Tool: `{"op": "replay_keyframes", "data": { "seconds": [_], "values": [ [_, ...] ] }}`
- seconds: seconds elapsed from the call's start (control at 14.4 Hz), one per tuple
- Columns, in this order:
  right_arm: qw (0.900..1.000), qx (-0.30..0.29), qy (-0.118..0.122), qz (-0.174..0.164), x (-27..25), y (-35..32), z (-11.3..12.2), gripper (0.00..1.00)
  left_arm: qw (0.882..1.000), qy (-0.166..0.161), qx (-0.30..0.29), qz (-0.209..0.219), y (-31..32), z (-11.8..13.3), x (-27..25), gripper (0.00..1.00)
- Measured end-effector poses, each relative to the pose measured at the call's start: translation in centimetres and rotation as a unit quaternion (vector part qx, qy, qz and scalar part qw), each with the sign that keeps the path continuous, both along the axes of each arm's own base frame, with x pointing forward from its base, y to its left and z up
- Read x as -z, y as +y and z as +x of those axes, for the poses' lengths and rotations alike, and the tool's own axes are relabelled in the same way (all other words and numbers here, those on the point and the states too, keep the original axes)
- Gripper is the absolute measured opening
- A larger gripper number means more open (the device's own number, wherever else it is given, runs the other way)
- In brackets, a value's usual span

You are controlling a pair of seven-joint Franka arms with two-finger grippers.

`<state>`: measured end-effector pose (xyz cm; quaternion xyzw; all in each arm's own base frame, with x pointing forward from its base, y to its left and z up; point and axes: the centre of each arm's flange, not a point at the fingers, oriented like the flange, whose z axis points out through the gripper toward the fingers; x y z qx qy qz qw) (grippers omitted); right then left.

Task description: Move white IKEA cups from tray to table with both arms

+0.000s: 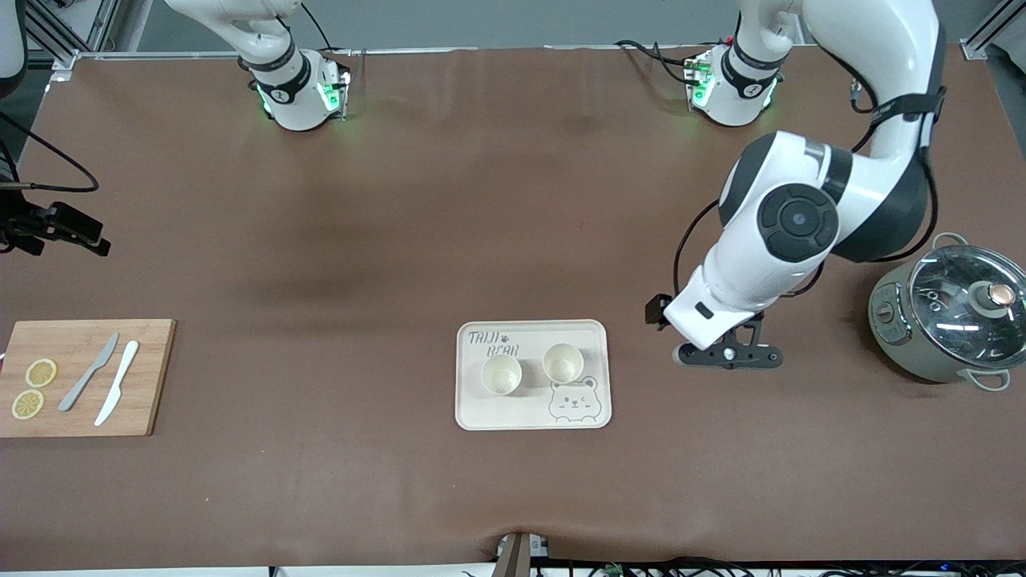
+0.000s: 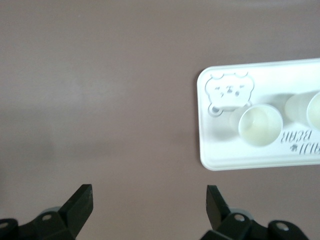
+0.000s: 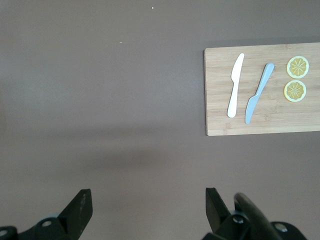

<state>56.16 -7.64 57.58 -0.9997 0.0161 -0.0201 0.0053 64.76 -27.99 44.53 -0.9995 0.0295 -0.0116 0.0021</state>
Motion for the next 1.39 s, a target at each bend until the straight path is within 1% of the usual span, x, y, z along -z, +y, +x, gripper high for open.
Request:
{"op": "replay_keyframes", "data": {
  "seconds": [0.14, 0.28, 0.35, 0.49, 0.7, 0.77, 1.04, 1.32, 1.39],
  "values": [
    [1.000, 0.000, 0.000, 0.000, 0.0, 0.0, 0.0, 1.00, 1.000, -0.008, -0.006, -0.006, -0.9, 0.5, 1.7, 1.00],
    [1.000, 0.000, -0.001, 0.000, -0.1, 0.0, 0.0, 1.00, 1.000, -0.006, -0.012, -0.007, -1.9, 0.8, 3.8, 1.00],
    [1.000, 0.000, -0.001, 0.000, -0.1, 0.0, 0.0, 1.00, 1.000, -0.011, -0.015, -0.011, -2.7, 0.9, 4.9, 1.00],
    [1.000, 0.000, -0.001, 0.000, -0.1, 0.0, 0.0, 1.00, 0.999, -0.027, -0.028, -0.019, -5.3, 0.7, 7.5, 1.00],
    [1.000, 0.000, -0.001, 0.000, -0.1, 0.0, 0.0, 1.00, 0.997, -0.056, -0.050, -0.004, -8.5, 0.2, 11.5, 1.00],
    [1.000, 0.000, -0.001, 0.000, -0.1, 0.0, 0.0, 1.00, 0.997, -0.061, -0.052, -0.003, -9.0, 0.2, 12.5, 1.00],
    [1.000, 0.000, -0.001, 0.000, -0.1, 0.0, 0.0, 1.00, 0.997, -0.060, -0.051, -0.006, -9.4, 0.3, 15.6, 1.00],
    [1.000, -0.001, -0.001, 0.000, -0.1, 0.1, 0.1, 1.00, 0.997, -0.054, -0.054, -0.004, -9.6, 0.1, 16.6, 1.00],
    [1.000, -0.001, -0.001, 0.000, -0.1, 0.1, 0.1, 1.00, 0.997, -0.053, -0.057, -0.003, -9.7, -0.1, 16.7, 0.98]
  ]
}}
